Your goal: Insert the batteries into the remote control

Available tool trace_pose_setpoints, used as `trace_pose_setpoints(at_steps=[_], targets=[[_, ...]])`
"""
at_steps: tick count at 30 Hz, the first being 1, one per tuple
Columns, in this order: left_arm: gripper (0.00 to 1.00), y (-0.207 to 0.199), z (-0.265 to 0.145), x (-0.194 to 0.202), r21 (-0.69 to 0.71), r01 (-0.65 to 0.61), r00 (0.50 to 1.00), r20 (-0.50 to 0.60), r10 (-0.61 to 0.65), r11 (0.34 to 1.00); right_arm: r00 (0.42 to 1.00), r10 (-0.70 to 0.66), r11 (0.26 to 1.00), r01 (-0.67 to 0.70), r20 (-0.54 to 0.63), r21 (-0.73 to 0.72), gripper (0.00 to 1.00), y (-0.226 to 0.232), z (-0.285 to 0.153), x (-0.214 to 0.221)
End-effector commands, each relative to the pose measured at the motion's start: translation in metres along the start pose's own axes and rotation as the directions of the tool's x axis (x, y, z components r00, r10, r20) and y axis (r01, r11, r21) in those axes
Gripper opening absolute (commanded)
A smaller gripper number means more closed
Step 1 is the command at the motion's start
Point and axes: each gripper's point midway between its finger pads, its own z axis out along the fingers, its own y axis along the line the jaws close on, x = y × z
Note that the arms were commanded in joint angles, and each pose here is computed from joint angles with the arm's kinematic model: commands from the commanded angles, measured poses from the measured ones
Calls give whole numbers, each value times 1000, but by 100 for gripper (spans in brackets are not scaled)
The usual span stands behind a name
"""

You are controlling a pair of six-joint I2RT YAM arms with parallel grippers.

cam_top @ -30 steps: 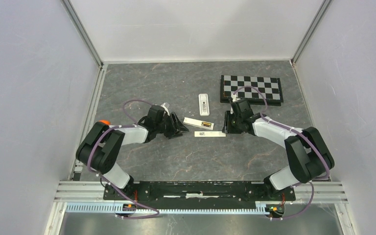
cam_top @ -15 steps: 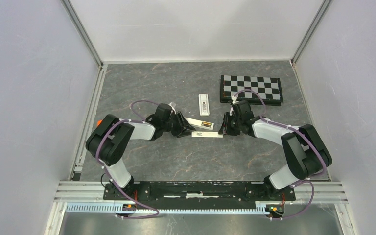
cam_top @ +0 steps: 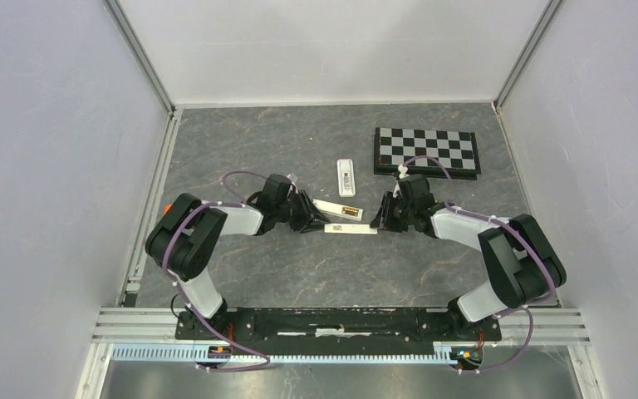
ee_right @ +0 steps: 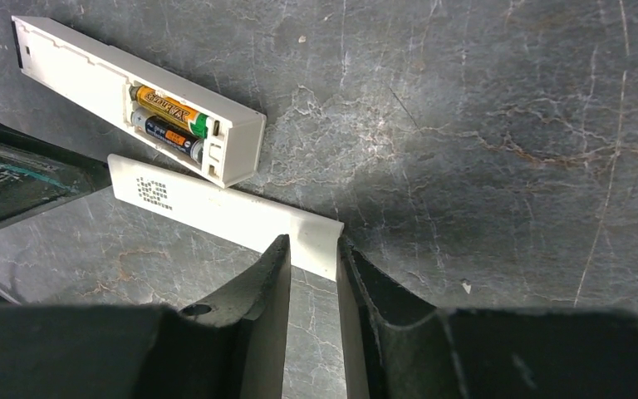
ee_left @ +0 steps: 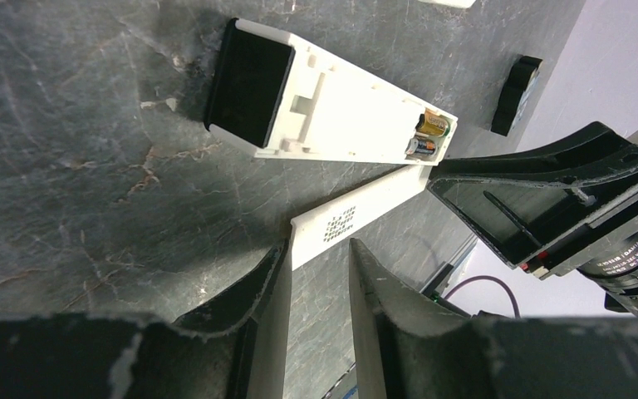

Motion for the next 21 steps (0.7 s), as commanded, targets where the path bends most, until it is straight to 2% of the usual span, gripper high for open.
trace_pose_setpoints(at_steps=[1,15,21], targets=[[36,-65,-16,-6,167,-56,998,-10,59,984,999,21,996,-23,-27,-81,31,20,-7,8],[36,-85,-22,-13,176,-103,994,-15,107,979,997,27,990,-17,67,-139,31,43,-18,-22],[37,-87,-11,-21,166,-115,993,-13,119,979,995,47,991,-35,93,-125,32,39,-6,-29]])
